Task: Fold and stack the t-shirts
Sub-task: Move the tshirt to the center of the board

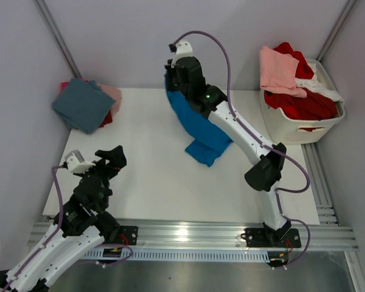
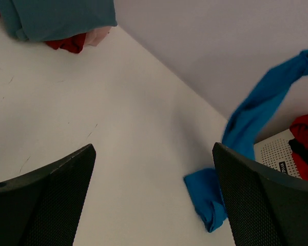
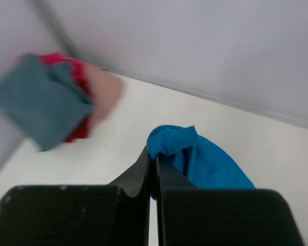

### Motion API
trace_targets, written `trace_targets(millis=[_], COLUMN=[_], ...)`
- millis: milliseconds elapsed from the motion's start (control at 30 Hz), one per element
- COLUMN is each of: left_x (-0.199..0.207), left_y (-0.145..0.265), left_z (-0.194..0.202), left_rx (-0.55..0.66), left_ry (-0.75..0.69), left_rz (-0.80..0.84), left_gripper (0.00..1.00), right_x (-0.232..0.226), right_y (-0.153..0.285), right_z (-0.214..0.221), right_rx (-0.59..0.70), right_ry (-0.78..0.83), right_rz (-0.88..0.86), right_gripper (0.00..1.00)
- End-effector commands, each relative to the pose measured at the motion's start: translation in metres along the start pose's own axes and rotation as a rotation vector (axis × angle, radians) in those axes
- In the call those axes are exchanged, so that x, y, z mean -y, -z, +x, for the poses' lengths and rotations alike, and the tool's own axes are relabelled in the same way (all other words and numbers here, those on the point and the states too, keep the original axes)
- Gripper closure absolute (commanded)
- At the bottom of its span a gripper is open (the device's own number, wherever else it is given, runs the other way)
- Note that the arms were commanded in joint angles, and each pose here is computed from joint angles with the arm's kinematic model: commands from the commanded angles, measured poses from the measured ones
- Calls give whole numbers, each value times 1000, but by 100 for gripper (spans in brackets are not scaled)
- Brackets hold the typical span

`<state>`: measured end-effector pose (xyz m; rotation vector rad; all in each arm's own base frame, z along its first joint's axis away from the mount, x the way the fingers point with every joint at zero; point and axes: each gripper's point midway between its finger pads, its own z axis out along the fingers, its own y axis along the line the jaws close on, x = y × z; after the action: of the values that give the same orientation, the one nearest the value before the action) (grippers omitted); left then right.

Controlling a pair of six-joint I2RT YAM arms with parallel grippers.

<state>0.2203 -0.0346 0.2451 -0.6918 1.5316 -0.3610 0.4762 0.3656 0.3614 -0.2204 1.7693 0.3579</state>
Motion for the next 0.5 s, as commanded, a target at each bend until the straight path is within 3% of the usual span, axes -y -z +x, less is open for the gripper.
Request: trace_targets(millis=[0,133,200,233,333,467], left_x=[17,16,16,16,17,20], left_y=[-1,-1,-1,-1,-3,-6], left_z=[-17,-18,-18,-16,-10,-4], left_rx=[56,33,30,28,20,-1], left_ry=[-12,-44,-45,-46,-44,-66], left_rz=[68,37,39,40,51,52], left_gripper=[1,1,1,1,1,1], right_x=[-82,-72,-45,-32,34,106], right_y=[65,121,144,155,145,115], right_z=[-118,-202,-213,-226,-177,-51], right_rx=[219,483,515,591,536,241], right_ry=[-118,-143,-146,-157,-218,-186], right_rz=[-463,-548,-540,-530,-317,56], right_gripper=[100,100,100,100,100,100])
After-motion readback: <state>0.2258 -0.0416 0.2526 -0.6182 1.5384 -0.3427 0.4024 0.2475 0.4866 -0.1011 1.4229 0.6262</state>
